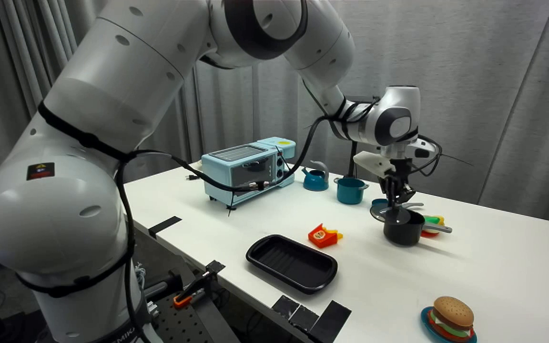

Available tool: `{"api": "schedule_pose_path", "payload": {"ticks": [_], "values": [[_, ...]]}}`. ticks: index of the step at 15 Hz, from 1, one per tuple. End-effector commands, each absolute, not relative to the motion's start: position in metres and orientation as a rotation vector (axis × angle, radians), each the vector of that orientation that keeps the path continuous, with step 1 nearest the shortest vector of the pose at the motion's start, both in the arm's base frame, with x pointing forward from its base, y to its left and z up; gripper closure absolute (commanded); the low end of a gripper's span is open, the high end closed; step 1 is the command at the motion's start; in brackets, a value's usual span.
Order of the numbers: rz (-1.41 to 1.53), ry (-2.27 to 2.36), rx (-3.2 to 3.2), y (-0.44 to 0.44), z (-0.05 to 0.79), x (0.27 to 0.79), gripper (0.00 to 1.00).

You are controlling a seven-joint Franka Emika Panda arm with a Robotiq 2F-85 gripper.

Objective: Put the lid on the black pot

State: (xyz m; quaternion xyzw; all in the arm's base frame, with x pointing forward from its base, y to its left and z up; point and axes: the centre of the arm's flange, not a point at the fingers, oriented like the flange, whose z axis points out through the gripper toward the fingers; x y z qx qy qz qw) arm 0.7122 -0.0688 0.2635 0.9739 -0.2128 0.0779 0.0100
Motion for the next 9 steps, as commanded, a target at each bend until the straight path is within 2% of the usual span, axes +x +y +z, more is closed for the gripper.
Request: {"api": "schedule_pose_path", "payload": {"ticks": [1,9], "values": [[0.26,-0.723,3.018,-0.0664,0.2603,0.7261,0.96],[0.383,-0.811,2.99,-0.0579,0.2573,0.7302,0.96]]}}
